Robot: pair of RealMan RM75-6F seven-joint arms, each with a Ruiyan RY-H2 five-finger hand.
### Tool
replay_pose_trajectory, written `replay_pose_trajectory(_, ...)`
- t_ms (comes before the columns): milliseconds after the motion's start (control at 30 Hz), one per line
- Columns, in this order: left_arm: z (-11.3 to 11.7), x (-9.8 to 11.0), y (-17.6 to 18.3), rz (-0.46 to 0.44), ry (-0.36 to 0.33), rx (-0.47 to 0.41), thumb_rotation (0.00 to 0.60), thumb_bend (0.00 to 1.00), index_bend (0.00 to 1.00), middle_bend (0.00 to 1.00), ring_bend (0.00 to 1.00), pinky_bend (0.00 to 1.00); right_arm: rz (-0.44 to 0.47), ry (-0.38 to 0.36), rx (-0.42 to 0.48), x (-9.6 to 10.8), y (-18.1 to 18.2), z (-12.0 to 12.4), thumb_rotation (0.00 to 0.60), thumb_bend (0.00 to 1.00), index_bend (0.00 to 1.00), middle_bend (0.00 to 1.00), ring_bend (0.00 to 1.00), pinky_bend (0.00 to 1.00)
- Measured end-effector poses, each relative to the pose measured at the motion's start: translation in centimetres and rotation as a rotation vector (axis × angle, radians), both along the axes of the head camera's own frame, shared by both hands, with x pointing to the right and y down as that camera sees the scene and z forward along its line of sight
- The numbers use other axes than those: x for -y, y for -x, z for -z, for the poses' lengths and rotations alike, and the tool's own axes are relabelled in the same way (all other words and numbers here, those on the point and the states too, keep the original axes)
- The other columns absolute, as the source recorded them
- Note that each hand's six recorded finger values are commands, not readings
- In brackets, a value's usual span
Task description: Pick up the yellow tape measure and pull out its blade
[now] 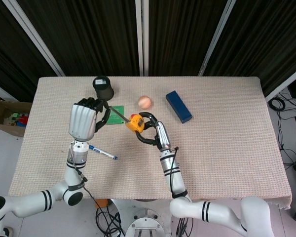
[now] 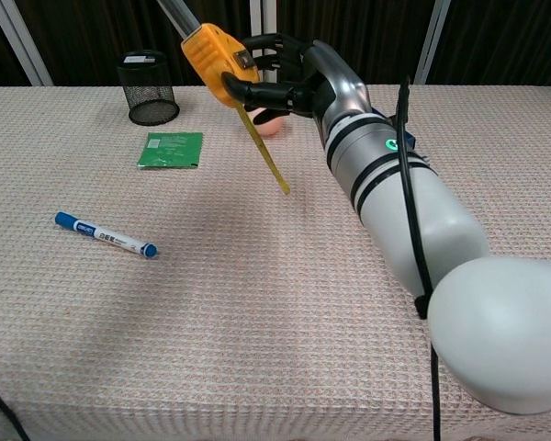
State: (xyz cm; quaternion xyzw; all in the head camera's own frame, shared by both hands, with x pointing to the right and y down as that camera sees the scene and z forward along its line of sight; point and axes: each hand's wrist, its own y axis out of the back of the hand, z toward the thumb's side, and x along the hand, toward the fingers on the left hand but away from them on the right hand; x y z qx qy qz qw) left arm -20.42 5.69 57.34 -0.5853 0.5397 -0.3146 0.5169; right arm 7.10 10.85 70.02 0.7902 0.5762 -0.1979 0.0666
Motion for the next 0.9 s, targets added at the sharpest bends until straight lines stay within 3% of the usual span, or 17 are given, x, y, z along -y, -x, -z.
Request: replay_pose_trajectory(900, 3.5, 2.1, 6.4, 0.173, -0.108, -0.014, 0.600, 0.56, 0.68, 0.68, 0.63, 0.73, -0.029, 0.036, -0.036, -2.2, -3.4, -1.7, 0.600, 0.35, 0.63, 0.50, 0.46, 0.47)
